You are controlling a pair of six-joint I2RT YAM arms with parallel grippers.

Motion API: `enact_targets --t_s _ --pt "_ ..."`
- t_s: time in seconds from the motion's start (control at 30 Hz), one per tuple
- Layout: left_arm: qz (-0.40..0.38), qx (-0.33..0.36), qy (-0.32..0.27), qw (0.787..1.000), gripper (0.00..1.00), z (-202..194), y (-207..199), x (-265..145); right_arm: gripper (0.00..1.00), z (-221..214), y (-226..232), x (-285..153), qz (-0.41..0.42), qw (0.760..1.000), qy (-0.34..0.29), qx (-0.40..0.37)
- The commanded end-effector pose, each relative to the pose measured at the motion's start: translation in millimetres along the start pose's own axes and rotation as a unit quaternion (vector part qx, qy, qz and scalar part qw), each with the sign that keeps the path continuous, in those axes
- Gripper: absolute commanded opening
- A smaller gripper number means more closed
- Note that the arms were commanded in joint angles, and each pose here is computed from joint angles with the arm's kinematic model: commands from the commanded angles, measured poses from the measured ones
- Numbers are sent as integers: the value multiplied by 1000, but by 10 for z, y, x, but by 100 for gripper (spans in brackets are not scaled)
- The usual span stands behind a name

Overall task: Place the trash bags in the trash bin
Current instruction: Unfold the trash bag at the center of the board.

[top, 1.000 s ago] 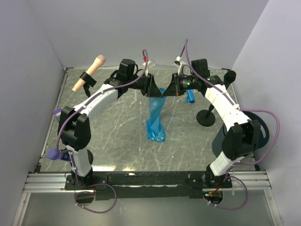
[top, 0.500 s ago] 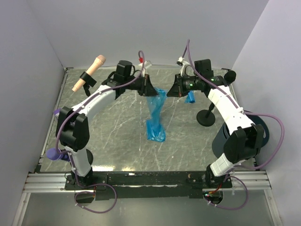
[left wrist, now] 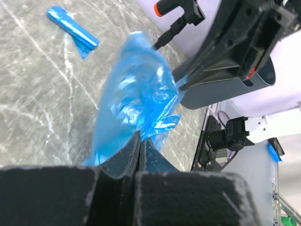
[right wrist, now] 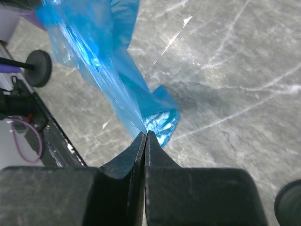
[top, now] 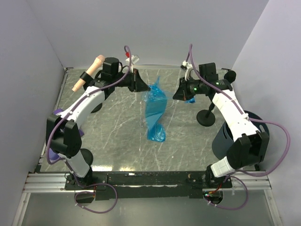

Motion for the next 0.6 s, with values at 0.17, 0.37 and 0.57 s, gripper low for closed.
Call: enact_targets --t_s 0.17,0.37,0.57 --pt "32 33 -39 998 1 215 54 -300 0 -223 -13 -263 -12 1000 -2 -7" --pt "-21 36 -49 998 1 234 -132 -276 36 1 386 -265 67 996 -18 -52" --pt "-50 51 -50 996 1 249 -297 -284 48 107 651 -50 85 991 -5 -103"
Point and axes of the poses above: each gripper's point midway between its finger pads, its own x axis out along the fingers, its own y axis along the line the jaws close on, z = x × y, the point moved 1 cm from there along -x, back along the fingers, and after that the axes turned 15 degrees about x, right-handed, at the moved point
